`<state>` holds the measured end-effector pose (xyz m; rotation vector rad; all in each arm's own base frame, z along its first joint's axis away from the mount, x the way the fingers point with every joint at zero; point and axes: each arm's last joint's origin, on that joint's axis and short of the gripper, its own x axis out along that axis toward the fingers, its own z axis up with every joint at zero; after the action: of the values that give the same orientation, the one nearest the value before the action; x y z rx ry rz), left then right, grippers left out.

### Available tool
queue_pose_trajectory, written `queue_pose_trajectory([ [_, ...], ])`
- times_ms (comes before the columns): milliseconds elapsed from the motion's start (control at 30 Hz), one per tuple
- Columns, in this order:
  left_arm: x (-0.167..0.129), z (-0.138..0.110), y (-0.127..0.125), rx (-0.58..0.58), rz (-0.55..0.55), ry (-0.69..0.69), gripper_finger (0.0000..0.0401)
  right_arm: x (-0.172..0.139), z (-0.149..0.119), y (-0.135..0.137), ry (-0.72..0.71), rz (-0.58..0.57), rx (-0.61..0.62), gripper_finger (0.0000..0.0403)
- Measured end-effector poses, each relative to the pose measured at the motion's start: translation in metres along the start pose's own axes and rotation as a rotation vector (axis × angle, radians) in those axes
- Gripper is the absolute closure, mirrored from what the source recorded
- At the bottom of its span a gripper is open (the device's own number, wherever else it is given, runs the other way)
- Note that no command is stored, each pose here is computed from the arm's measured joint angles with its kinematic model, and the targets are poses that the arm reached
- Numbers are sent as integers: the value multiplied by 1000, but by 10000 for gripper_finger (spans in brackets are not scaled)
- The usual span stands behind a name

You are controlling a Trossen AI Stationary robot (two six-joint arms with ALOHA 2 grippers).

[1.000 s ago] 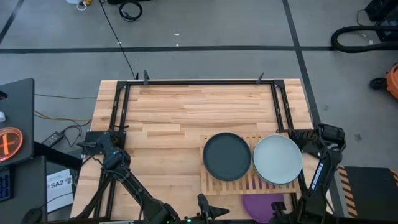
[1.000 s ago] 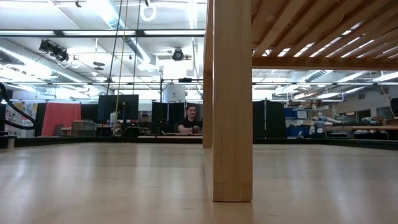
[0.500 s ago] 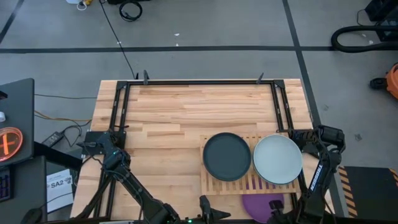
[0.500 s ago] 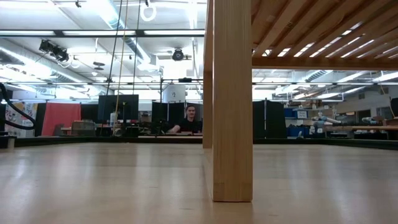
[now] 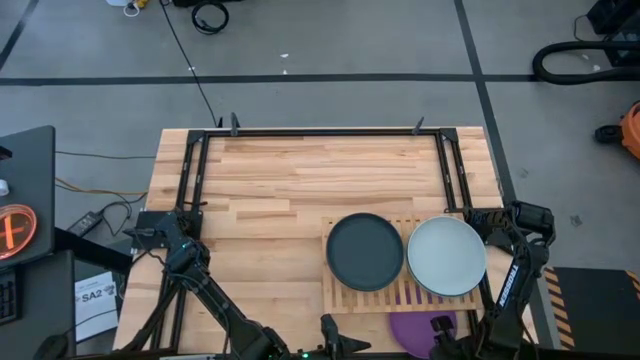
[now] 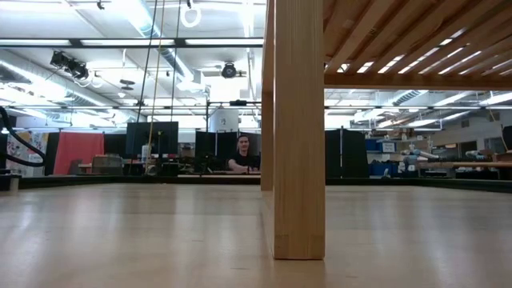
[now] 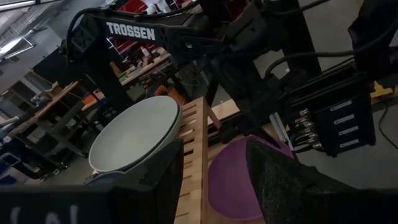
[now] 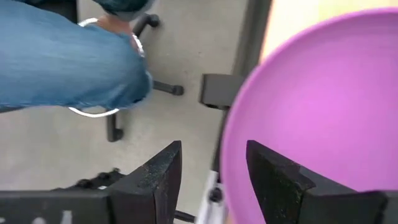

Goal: Place and stack plates onto a shelf
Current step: Stack the purple plate on top of the off white plate

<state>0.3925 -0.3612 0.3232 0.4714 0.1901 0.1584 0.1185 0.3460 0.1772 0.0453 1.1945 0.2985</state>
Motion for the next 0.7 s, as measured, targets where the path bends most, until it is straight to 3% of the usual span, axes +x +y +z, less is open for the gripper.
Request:
queue_pose_trajectory([
  [300,0,0,0,0,0,0,221,2,2,-13,44,-96,66,218],
  [700,0,0,0,0,0,0,221,1,-1,-6,42,-45,45,218],
])
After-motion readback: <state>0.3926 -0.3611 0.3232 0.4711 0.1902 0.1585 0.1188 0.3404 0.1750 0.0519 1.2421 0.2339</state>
